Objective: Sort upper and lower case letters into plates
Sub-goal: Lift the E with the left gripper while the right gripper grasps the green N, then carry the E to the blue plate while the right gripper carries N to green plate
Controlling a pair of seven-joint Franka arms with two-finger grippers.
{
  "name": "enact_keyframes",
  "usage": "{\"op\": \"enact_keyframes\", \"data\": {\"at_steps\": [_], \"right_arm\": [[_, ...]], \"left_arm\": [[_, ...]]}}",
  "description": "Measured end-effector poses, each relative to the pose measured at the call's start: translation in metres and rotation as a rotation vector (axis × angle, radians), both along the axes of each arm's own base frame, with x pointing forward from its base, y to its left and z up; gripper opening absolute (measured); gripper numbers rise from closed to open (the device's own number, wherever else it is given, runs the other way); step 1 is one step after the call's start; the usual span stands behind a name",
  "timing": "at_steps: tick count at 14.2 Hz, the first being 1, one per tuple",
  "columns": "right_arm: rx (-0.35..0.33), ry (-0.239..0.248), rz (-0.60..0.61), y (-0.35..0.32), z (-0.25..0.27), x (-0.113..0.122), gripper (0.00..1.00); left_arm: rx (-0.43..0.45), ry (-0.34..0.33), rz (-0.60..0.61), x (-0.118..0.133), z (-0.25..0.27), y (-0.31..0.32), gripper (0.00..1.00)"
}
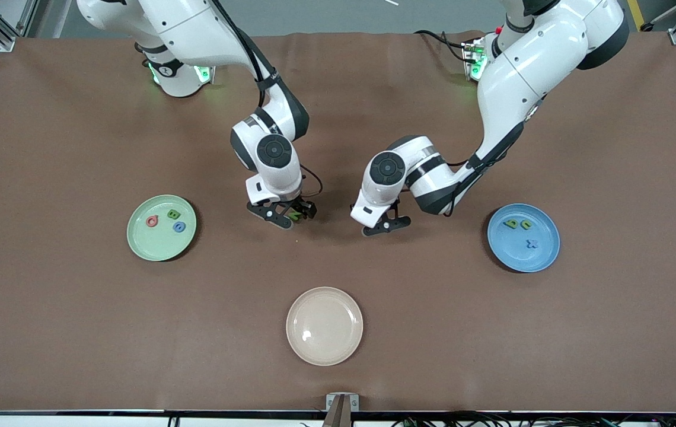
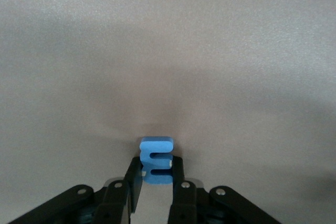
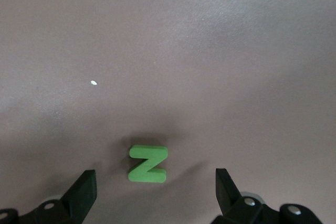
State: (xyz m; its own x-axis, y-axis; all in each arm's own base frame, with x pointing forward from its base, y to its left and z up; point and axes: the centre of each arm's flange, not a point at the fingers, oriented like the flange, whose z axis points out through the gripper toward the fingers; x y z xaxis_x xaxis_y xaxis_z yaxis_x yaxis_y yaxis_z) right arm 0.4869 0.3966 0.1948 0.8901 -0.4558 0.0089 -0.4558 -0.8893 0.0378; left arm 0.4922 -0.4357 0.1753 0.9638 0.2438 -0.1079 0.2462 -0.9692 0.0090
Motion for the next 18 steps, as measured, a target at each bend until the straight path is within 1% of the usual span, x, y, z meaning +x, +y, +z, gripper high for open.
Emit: {"op": "enact_keyframes", "data": {"at_steps": [2,3,4,6,7,8,9,10,11,12,13,14,15,17,18], "right_arm": [[0.004,-0.008,-0.02,0.0,-0.004,0.002,0.98],[0.006,-0.013,-0.034,0.0,-0.005,0.002,0.95],[0.005,-0.012,-0.04,0.0,-0.008,0.002,0.94],[0.002,-0.01,-0.047,0.0,-0.011,0.001,0.89],[0.001,-0.009,-0.049,0.0,-0.012,0.001,0.89],[0.0,-0.009,-0.049,0.001,-0.013,0.001,0.86],[0.0,-0.008,-0.051,0.001,-0.013,0.001,0.79],[0.0,-0.008,-0.051,0.001,-0.014,0.0,0.78],[-0.001,-0.008,-0.05,0.001,-0.014,0.0,0.74],[-0.001,-0.008,-0.048,0.002,-0.015,-0.001,0.74],[-0.001,-0.008,-0.048,0.003,-0.015,-0.002,0.69],[-0.001,-0.007,-0.047,0.003,-0.015,-0.002,0.69],[-0.002,-0.007,-0.047,0.004,-0.015,-0.002,0.61],[0.001,-0.011,-0.048,0.004,-0.015,-0.002,0.39],[0.0,-0.01,-0.048,0.004,-0.015,-0.001,0.39]], "left_arm": [[0.0,0.0,0.0,0.0,0.0,0.0,0.27],[0.0,0.0,0.001,0.0,0.0,0.0,0.27],[-0.001,-0.002,0.003,0.002,0.001,0.001,0.27],[-0.005,-0.015,0.003,0.011,0.005,0.007,0.27],[-0.008,-0.026,-0.013,0.018,0.01,0.012,0.27],[-0.012,-0.037,-0.039,0.025,0.017,0.018,0.27],[-0.011,-0.043,-0.068,0.031,0.026,0.025,0.27],[-0.008,-0.045,-0.103,0.037,0.036,0.032,0.27],[0.001,-0.038,-0.143,0.043,0.047,0.042,0.27],[0.015,-0.021,-0.185,0.048,0.059,0.055,0.27],[0.03,0.004,-0.225,0.055,0.073,0.071,0.27],[0.041,0.031,-0.258,0.061,0.087,0.09,0.27],[0.045,0.054,-0.277,0.068,0.103,0.112,0.27],[0.053,0.075,-0.287,0.083,0.128,0.155,0.27],[0.059,0.076,-0.301,0.09,0.135,0.175,0.27]]}}
